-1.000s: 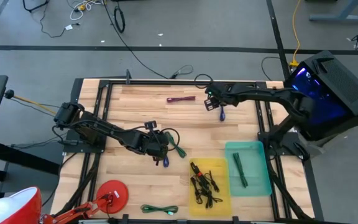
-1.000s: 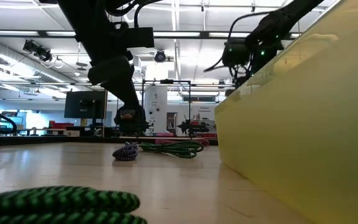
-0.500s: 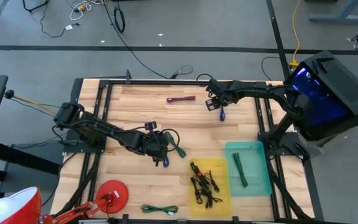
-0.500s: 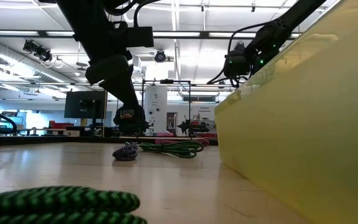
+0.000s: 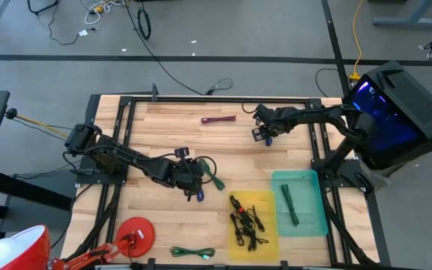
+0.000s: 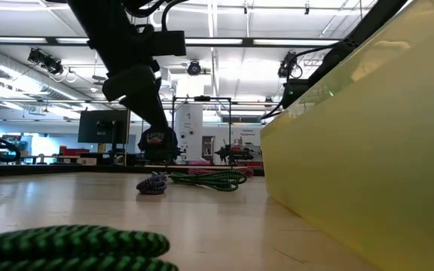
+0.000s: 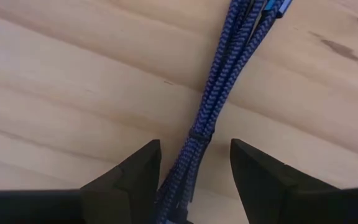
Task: Pick & Place USB Port
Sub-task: Put the right blue pattern charger cable into the blue bin
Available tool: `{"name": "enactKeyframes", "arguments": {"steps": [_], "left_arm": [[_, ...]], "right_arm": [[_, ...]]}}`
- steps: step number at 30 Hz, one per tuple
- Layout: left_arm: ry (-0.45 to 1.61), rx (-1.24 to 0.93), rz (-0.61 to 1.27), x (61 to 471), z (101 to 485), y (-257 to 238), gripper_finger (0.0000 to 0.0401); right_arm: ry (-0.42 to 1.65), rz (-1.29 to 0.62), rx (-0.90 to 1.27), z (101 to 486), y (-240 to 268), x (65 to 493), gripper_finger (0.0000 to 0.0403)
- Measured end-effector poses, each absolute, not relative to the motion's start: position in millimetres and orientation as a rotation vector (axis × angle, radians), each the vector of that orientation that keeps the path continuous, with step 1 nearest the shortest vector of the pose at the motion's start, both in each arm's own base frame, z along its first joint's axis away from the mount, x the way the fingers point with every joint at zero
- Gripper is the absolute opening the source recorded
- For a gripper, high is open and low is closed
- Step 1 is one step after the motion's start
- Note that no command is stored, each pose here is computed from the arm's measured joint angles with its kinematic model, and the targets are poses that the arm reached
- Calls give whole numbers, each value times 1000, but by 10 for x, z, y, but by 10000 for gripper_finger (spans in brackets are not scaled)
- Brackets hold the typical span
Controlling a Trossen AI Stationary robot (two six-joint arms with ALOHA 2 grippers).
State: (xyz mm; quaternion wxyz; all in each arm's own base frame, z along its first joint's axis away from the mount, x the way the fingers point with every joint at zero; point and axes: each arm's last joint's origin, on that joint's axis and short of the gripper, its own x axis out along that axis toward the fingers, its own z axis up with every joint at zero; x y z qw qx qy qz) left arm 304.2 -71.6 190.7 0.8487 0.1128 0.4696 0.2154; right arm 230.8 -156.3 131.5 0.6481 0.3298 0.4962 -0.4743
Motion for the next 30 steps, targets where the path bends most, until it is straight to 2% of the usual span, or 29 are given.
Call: {"name": "enactKeyframes", "arguments": {"steps": [3, 6, 12, 21, 30], "left_arm": [[983, 234, 454, 3049, 1910, -715, 112], [978, 232, 453, 3053, 1912, -718, 112], [977, 231, 453, 3053, 1912, -718, 112], [976, 226, 456, 3054, 1912, -717, 112], [973, 214, 463, 3054, 1912, -717, 112]], "right_arm": [[1117, -1093, 761, 1307, -1561, 2301, 192], [1116, -1089, 770, 1306, -1561, 2301, 160], [1133, -1021, 809, 1302, -1561, 2302, 23], [1202, -930, 890, 1389, -1524, 2316, 11], [1340, -751, 938, 1896, -1309, 2417, 11]]}}
